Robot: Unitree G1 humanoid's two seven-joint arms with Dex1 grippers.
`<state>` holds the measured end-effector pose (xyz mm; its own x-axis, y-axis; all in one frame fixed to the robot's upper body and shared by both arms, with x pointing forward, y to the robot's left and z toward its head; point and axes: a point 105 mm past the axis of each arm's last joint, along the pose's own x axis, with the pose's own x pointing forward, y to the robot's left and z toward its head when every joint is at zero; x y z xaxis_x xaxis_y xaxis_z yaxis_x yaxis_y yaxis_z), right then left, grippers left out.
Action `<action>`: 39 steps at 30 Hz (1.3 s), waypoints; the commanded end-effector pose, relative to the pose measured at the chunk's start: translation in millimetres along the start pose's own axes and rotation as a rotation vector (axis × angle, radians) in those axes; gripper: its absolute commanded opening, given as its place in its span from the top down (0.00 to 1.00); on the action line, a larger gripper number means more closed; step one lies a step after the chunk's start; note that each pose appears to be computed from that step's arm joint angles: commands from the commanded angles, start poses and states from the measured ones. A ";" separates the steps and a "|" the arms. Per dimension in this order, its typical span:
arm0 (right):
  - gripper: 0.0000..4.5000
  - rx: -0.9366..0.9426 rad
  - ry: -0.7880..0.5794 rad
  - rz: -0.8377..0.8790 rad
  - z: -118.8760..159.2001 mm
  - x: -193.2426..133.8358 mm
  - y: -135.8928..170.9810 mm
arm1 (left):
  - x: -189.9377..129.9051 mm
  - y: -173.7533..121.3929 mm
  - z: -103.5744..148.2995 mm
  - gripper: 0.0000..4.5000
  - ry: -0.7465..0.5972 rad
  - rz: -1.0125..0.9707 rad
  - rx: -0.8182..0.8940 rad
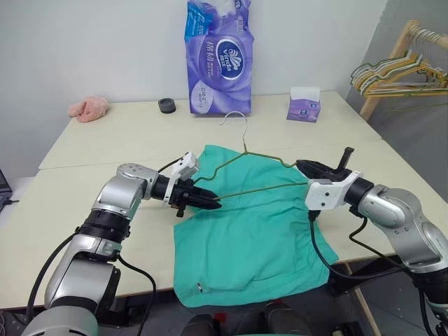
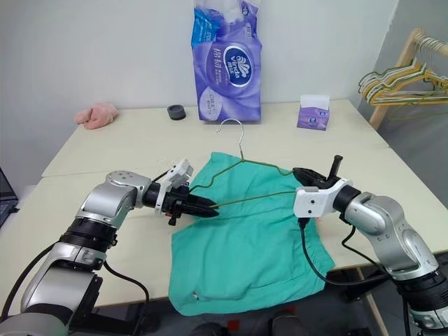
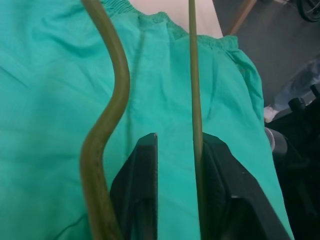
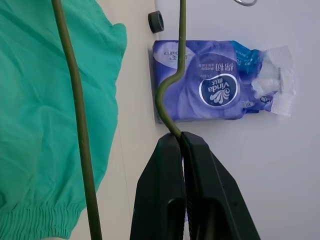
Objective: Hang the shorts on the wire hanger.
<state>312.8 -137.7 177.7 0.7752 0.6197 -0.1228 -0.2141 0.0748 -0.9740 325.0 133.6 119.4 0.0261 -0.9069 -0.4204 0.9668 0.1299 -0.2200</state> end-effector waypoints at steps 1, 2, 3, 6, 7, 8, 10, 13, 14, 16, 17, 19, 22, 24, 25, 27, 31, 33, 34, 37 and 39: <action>1.00 -0.049 -0.074 -0.033 16.8 -2.8 -9.2 | -1.7 -3.2 10.6 0.83 -0.023 -0.009 0.034; 1.00 -0.054 -0.081 -0.025 18.0 -2.9 -7.8 | -1.5 -3.4 9.6 0.83 -0.022 -0.009 0.033; 1.00 -0.058 -0.092 -0.023 19.6 -3.1 -7.3 | -1.3 -3.4 8.7 0.83 -0.022 -0.008 0.032; 1.00 -0.063 -0.099 -0.001 20.1 -4.5 -4.1 | -1.3 -3.9 6.4 0.83 -0.019 -0.008 0.031; 1.00 -0.072 -0.103 -0.006 20.4 -5.4 -4.7 | -1.2 -3.7 5.9 0.83 -0.019 -0.006 0.030; 0.95 -0.084 -0.110 -0.008 21.0 -7.0 -5.4 | -0.9 -3.7 4.9 0.83 -0.018 -0.003 0.031; 0.84 -0.098 -0.114 0.003 20.0 -9.8 -4.1 | -0.3 -2.4 3.4 0.83 -0.017 0.008 0.033; 0.61 -0.129 -0.120 0.024 17.4 -13.7 0.3 | 0.5 1.0 2.8 0.85 -0.019 0.034 0.043; 0.54 -0.132 -0.133 0.034 18.4 -16.3 2.5 | 0.9 2.4 2.7 0.88 -0.021 0.047 0.049; 0.39 -0.135 -0.160 0.050 20.7 -22.5 6.4 | 1.5 6.9 2.2 0.96 -0.023 0.082 0.068; 0.32 -0.127 -0.172 0.050 22.0 -25.0 7.1 | 1.7 9.8 2.3 0.97 -0.025 0.105 0.082; 0.32 -0.080 -0.193 0.014 24.9 -28.4 2.9 | 2.5 14.9 4.1 0.97 -0.036 0.144 0.114; 0.32 0.139 -0.136 -0.083 15.2 -31.1 -11.6 | 6.2 19.5 13.3 0.97 -0.066 0.205 0.223; 0.32 0.336 -0.062 -0.107 -0.5 -32.2 -15.9 | 11.6 16.5 17.6 0.98 -0.051 0.228 0.385; 0.32 0.432 -0.034 -0.031 -6.0 -35.1 -9.0 | 15.2 12.4 19.2 0.98 -0.044 0.224 0.468; 0.32 0.574 0.000 0.087 -10.7 -43.7 -1.2 | 21.5 3.7 23.2 0.98 -0.063 0.199 0.552; 0.28 0.720 0.013 0.229 -10.4 -60.9 -6.2 | 30.9 -11.9 23.1 0.98 -0.040 0.137 0.706; 0.17 0.758 0.034 0.249 -12.4 -65.3 -11.2 | 33.9 -16.4 26.3 0.99 -0.051 0.125 0.748; 0.10 0.759 0.048 0.291 -10.9 -67.1 -8.3 | 34.6 -17.4 26.6 0.99 -0.043 0.117 0.765; 0.00 0.748 0.075 0.362 -7.3 -68.9 -2.7 | 36.0 -19.2 26.5 0.99 -0.027 0.101 0.804; 0.00 0.745 0.086 0.403 -3.9 -68.0 2.5 | 37.4 -20.1 26.6 0.99 -0.022 0.090 0.816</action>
<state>265.7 -189.8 177.5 0.6135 0.6410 -0.4613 -0.7826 0.4153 -0.4637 313.9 91.0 120.0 0.1166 -0.9115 -0.3945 0.8757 -0.0930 0.4738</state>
